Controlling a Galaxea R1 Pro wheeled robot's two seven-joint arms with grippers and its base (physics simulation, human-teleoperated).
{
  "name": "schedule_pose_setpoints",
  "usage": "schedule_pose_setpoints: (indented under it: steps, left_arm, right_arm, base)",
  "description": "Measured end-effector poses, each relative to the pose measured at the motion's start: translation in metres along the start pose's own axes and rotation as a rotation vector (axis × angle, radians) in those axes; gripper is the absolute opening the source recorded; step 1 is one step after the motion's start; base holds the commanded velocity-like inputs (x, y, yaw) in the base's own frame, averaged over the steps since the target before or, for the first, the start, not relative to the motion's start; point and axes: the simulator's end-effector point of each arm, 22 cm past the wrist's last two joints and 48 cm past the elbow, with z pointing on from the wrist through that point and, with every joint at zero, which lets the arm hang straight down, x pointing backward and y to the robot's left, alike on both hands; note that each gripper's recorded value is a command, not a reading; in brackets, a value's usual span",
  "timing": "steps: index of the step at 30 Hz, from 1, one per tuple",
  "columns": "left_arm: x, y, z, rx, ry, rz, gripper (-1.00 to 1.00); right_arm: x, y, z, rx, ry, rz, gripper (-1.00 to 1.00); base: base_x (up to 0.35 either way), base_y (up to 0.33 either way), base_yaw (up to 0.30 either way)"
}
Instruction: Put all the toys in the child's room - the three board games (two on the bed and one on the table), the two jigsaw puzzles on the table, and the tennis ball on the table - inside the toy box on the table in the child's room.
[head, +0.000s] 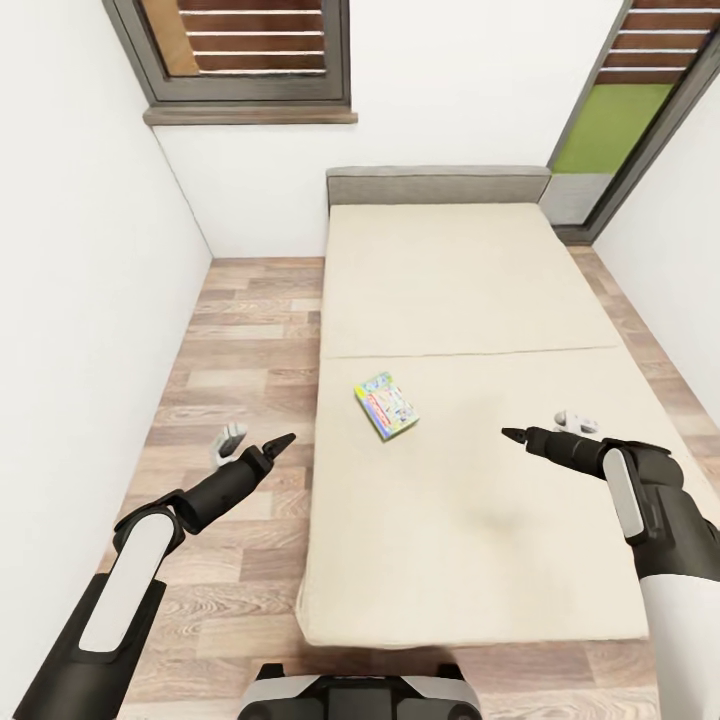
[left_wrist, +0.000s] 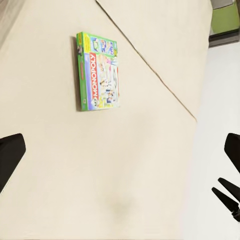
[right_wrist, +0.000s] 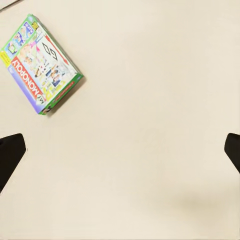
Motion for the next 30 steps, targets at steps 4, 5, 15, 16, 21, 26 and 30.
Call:
schedule_pose_setpoints:
  steps: [4, 5, 15, 16, 21, 26, 30]
  left_arm:
    - [0.0000, 0.0000, 0.0001, 0.000, 0.000, 0.000, 1.00]
    - [0.0000, 0.0000, 0.0001, 0.000, 0.000, 0.000, 1.00]
    - [-0.0003, 0.0000, 0.0002, 0.000, 0.000, 0.000, 1.00]
    - [-0.0004, 0.0000, 0.0002, 0.000, -0.001, 0.000, 1.00]
    - [-0.0004, -0.0001, 0.0003, 0.000, 0.000, 0.000, 1.00]
    - [-0.0003, -0.0002, 0.0003, 0.000, 0.000, 0.000, 1.00]
    - [-0.0005, -0.0001, 0.0003, 0.000, -0.001, -0.001, 1.00]
  right_arm:
    - [0.0001, 0.0004, 0.0001, -0.001, 0.000, 0.000, 1.00]
    - [0.0001, 0.0004, 0.0001, -0.001, 0.000, 0.000, 1.00]
    - [0.0002, 0.0007, 0.0003, -0.002, 0.000, 0.001, 1.00]
    - [0.0002, 0.0008, 0.0003, -0.002, 0.000, 0.001, 1.00]
    - [0.0005, 0.0006, 0.0004, -0.002, 0.001, 0.001, 1.00]
    - [0.0009, -0.0001, 0.0012, 0.002, 0.005, 0.002, 1.00]
    - [-0.0016, -0.0002, 0.0026, 0.004, 0.008, 0.006, 1.00]
  base:
    - [0.034, 0.000, 0.149]
    - [0.022, 0.000, 0.103]
    - [0.012, 0.000, 0.055]
    - [0.005, 0.000, 0.022]
    - [0.004, 0.000, 0.016]
    - [0.002, 0.000, 0.008]
    - [0.001, 0.000, 0.005]
